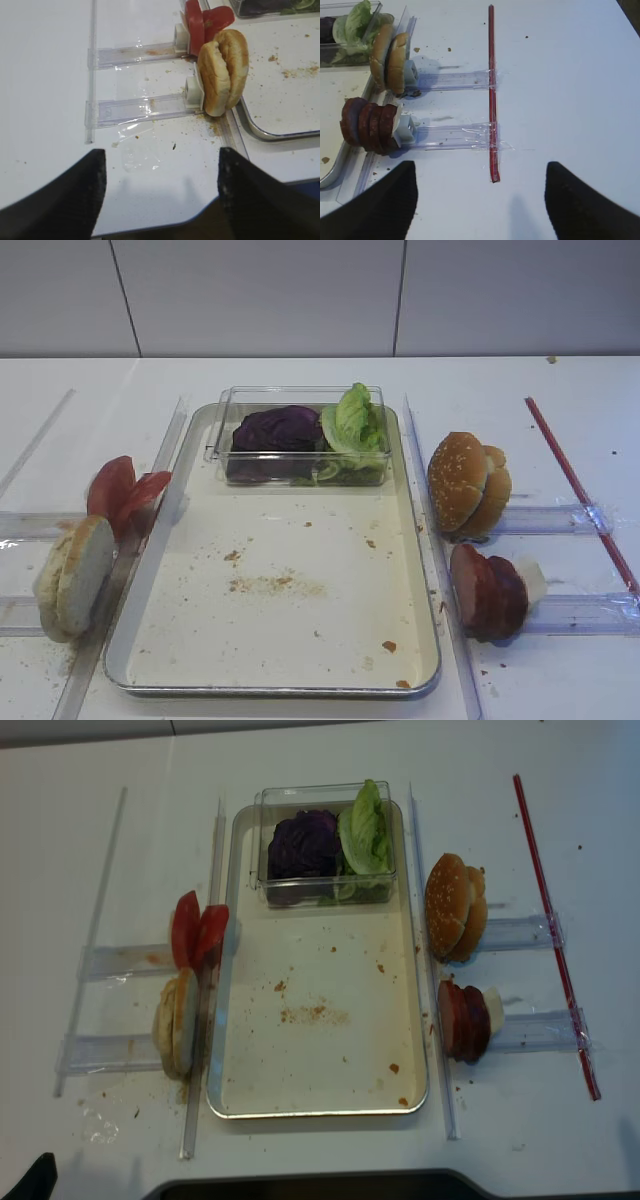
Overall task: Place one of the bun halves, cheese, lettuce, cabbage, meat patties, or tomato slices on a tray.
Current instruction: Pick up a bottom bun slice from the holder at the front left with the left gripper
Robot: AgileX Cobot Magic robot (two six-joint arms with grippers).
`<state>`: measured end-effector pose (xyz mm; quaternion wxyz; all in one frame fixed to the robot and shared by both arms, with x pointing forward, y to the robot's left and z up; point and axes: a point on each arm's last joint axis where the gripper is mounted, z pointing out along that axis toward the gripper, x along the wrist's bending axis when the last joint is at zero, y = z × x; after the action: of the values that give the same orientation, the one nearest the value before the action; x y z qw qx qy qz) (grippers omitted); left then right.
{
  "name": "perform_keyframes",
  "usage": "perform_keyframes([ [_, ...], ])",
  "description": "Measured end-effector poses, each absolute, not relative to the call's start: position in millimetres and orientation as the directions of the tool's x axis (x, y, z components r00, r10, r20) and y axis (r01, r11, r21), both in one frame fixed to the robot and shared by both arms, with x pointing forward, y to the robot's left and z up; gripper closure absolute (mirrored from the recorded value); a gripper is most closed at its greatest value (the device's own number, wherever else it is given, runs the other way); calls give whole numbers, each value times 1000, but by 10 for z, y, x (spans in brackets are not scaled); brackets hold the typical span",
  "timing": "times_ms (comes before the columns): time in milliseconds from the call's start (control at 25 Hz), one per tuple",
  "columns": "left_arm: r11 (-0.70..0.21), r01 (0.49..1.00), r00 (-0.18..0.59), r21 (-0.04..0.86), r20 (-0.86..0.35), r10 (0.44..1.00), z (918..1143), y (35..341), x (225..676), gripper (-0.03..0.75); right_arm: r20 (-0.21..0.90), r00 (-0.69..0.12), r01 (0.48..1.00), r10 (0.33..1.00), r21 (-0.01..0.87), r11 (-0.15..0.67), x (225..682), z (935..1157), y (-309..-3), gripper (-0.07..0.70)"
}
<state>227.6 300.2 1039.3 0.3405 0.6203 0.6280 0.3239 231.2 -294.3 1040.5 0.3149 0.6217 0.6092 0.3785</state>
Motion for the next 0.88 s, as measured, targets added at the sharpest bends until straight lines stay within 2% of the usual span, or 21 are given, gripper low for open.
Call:
perform_keyframes([
  [720,21,559,1,829,-26,1000,10393,3002,2276,277,88,-30,519,996,853,-60,2312,10406,-2941,101],
  [880,62,559,21,827,-88,996,10395,2956,2276,277,88,-30,519,996,853,-60,2312,10406,-2941,101],
])
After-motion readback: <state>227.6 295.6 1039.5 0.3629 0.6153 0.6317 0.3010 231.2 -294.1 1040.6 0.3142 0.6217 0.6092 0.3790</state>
